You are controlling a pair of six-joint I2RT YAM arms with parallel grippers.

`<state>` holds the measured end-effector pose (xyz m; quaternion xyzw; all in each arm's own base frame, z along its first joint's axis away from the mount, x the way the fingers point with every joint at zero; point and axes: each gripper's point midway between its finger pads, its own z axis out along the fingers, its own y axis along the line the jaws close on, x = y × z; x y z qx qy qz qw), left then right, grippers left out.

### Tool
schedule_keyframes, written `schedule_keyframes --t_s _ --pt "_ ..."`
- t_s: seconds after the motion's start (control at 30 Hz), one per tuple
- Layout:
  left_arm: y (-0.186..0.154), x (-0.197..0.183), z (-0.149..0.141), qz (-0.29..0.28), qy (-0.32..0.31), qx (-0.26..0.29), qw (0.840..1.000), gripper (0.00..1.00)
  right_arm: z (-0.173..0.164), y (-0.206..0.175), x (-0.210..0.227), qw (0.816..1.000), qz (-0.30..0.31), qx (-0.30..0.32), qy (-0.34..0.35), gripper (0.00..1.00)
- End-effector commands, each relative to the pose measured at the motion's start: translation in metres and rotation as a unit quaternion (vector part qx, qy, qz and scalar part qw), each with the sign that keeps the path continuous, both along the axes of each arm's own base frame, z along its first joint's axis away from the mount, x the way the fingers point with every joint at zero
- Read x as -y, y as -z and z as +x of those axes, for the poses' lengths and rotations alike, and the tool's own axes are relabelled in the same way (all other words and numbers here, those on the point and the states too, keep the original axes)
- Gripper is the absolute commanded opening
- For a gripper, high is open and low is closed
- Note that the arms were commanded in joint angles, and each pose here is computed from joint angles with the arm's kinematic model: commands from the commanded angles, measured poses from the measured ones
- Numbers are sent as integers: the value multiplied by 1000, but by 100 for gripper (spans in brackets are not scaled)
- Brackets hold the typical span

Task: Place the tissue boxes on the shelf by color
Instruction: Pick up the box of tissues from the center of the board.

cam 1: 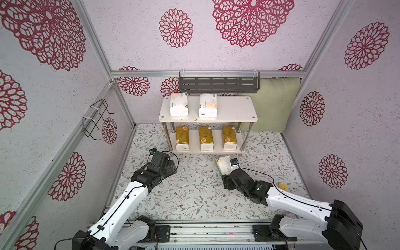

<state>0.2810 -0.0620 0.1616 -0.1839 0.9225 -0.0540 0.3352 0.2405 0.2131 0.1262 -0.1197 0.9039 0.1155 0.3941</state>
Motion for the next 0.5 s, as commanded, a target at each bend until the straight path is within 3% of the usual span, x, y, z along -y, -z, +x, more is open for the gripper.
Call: schedule_keyframes --t_s 0.0,0.47 --pt "-13 1 9 -3 2 17 1000 97 -8 -21 7 1000 -20 -4 -23 77" --pt "-18 1 13 2 3 19 1000 97 -3 -155 43 995 -19 93 10 76"
